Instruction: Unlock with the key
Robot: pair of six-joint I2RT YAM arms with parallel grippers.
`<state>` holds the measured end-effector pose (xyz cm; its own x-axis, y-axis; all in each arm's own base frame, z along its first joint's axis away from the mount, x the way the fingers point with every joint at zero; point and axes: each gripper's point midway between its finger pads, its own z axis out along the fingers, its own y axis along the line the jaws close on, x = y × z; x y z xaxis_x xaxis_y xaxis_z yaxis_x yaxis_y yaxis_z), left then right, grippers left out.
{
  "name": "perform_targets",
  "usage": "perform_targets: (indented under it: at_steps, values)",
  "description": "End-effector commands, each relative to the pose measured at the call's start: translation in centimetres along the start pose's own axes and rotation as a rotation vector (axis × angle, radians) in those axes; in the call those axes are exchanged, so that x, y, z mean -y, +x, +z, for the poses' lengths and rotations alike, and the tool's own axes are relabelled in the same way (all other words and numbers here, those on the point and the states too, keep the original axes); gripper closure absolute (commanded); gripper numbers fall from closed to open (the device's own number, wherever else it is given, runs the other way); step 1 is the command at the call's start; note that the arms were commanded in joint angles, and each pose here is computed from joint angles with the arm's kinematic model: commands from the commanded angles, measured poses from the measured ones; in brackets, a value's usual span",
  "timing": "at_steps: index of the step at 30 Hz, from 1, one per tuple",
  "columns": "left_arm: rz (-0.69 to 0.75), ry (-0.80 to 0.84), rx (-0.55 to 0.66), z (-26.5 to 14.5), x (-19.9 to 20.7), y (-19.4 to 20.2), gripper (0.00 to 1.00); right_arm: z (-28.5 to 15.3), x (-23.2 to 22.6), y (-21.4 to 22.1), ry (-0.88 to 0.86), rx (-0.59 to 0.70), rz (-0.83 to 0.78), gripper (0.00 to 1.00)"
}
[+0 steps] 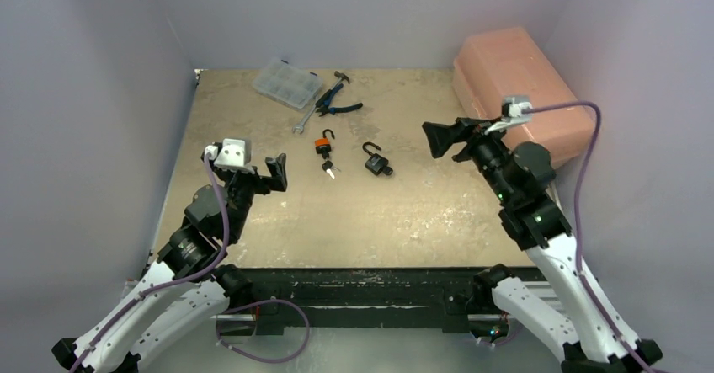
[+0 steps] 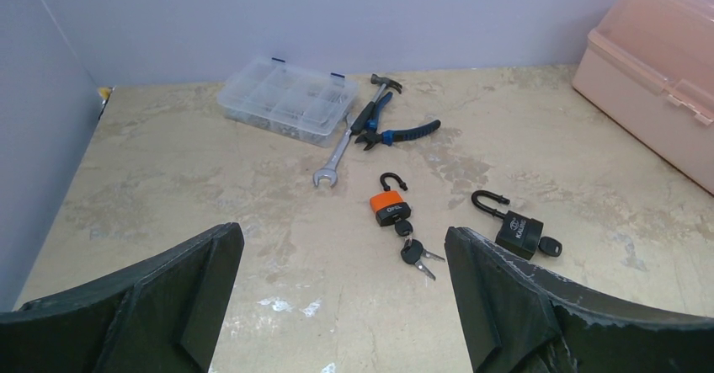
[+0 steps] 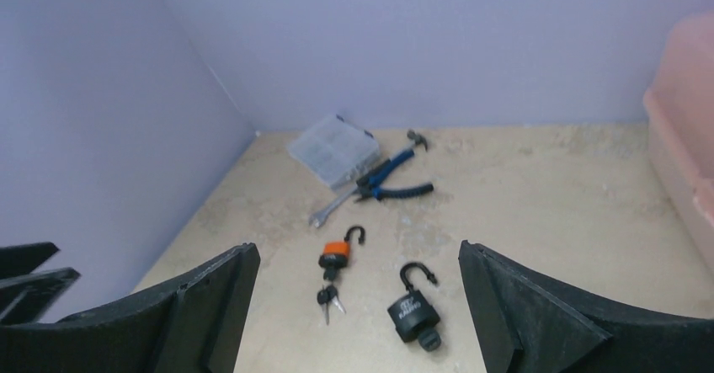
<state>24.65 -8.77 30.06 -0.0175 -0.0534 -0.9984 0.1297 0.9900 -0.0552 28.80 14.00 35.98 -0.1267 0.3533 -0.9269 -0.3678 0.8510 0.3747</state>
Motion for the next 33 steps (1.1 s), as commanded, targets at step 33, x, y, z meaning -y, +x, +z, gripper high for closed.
perform_targets:
  at_steps: [33]
  values:
    - [0.014, -0.005, 0.048, -0.2, -0.5, -1.0, 0.01, -10.7, 3.9, -2.0, 0.124, 0.361, 0.123, 0.01]
